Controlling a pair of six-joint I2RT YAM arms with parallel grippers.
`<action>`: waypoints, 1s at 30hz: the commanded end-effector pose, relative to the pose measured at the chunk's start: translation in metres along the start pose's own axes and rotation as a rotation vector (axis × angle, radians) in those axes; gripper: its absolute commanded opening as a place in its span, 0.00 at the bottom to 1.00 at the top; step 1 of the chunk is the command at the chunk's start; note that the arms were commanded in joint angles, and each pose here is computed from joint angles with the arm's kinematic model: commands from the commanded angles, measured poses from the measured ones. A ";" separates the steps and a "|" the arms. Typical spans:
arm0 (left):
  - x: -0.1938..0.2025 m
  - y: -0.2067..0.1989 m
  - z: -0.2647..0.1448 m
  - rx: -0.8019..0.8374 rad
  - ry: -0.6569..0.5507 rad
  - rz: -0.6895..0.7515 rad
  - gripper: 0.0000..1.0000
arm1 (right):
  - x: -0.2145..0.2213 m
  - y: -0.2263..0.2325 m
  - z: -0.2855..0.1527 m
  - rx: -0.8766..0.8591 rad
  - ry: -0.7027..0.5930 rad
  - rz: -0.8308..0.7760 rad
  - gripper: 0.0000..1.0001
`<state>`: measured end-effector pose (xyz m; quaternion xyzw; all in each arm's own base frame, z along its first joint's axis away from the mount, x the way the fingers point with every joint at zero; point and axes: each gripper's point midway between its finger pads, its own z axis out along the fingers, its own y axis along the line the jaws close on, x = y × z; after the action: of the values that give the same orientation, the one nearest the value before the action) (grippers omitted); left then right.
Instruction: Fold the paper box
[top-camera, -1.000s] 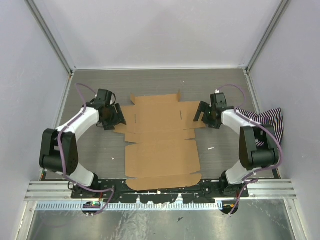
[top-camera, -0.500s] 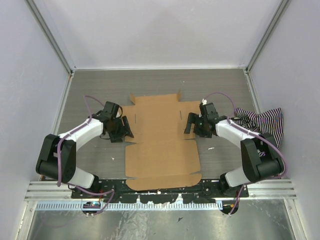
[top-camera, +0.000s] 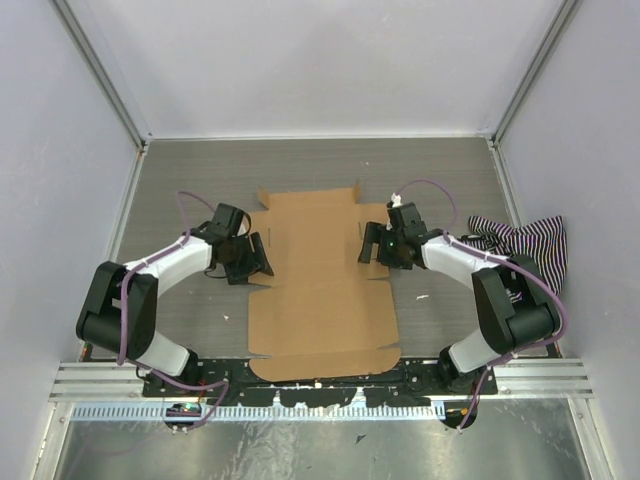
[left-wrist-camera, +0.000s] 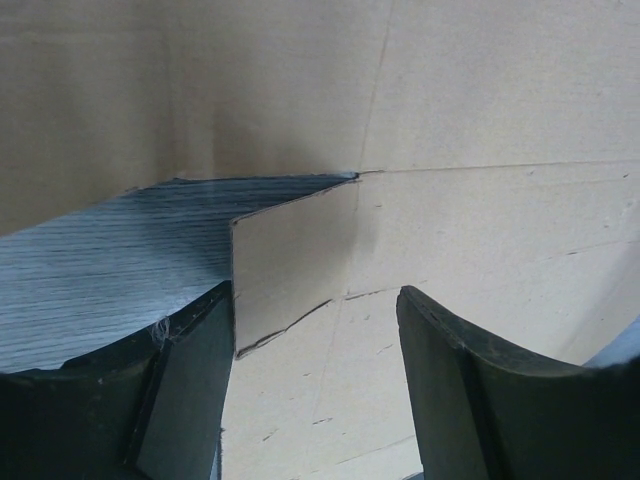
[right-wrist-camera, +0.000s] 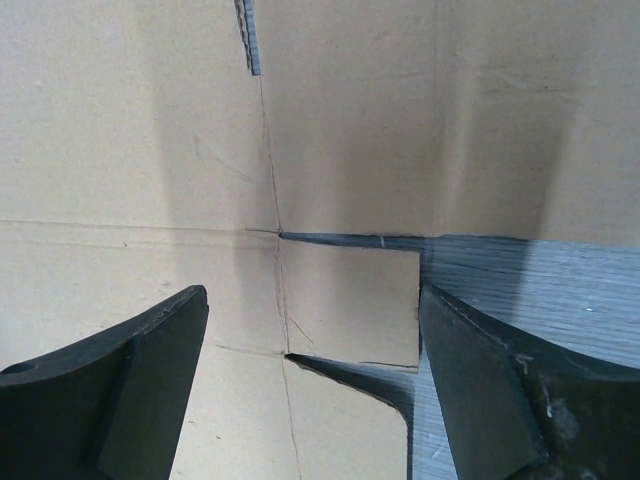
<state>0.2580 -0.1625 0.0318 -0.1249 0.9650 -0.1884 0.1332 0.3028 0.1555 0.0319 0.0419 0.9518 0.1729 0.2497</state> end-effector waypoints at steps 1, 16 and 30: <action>-0.009 -0.018 -0.004 0.049 -0.022 0.015 0.70 | -0.002 0.015 -0.007 -0.036 -0.004 0.002 0.90; -0.014 -0.045 -0.008 0.089 -0.028 0.050 0.70 | -0.018 0.055 -0.039 -0.140 -0.051 -0.024 0.90; -0.013 -0.067 -0.002 0.125 -0.020 0.064 0.69 | -0.007 0.100 -0.030 -0.200 -0.021 -0.082 0.89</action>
<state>0.2688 -0.2026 0.0465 -0.0927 0.9618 -0.2183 0.1368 0.2806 0.2152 0.0738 -0.0095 0.9410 0.2339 0.2443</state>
